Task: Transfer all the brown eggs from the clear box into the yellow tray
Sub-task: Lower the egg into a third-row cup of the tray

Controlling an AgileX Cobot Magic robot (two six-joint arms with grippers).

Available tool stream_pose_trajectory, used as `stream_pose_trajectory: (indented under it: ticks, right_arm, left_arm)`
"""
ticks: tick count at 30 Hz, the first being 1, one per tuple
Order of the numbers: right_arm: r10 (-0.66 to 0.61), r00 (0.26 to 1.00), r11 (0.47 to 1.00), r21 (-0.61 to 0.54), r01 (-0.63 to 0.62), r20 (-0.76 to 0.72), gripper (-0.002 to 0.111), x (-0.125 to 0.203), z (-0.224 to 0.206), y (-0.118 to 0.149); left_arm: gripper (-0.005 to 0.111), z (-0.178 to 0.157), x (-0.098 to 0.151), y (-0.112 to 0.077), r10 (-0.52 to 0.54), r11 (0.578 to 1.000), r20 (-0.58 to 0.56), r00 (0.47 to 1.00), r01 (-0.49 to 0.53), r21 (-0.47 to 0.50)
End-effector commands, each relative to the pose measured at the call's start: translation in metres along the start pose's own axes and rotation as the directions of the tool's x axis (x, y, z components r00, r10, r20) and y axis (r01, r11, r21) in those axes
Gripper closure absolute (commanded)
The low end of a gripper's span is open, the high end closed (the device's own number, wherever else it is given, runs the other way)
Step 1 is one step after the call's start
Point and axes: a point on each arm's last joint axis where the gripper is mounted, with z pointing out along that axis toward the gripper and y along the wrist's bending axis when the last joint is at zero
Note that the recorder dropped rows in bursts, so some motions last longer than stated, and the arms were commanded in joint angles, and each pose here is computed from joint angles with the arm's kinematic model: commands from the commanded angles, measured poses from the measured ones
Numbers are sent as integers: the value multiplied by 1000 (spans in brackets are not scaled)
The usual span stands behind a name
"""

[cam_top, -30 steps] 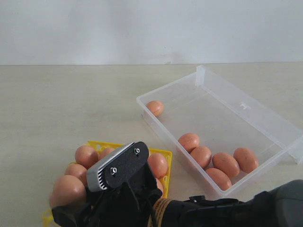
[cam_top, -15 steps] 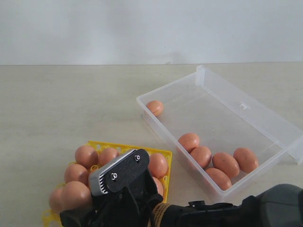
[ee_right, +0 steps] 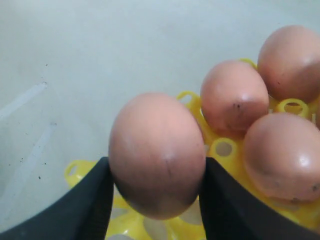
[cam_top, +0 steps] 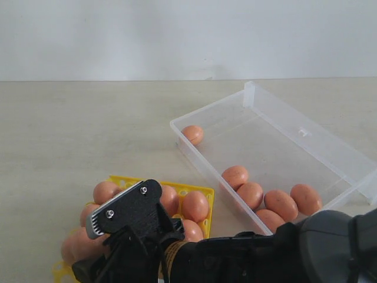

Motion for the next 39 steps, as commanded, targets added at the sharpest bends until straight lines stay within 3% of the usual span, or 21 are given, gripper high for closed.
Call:
stream_pose_trajectory:
  ticks: [1, 5, 19, 34, 39]
  right_arm:
    - [3, 1000, 1000, 4, -3, 8, 108, -3, 1, 1]
    - [31, 999, 999, 39, -29, -34, 103, 1, 0, -2]
    - [32, 995, 998, 61, -27, -93, 61, 6, 0, -3]
    - [-63, 996, 997, 43, 66, -66, 61, 1, -2, -2]
    - [-149, 988, 988, 32, 151, -45, 61, -5, -6, 1]
  left_arm:
    - [103, 0, -2, 0, -10, 1000, 10, 1000, 10, -1]
    - [103, 0, -2, 0, -10, 1000, 10, 1000, 10, -1]
    - [103, 0, -2, 0, -10, 1000, 12, 1000, 10, -2]
    - [103, 0, -2, 0, -10, 1000, 14, 1000, 10, -2]
    - [103, 0, -2, 0, -10, 1000, 12, 1000, 10, -2]
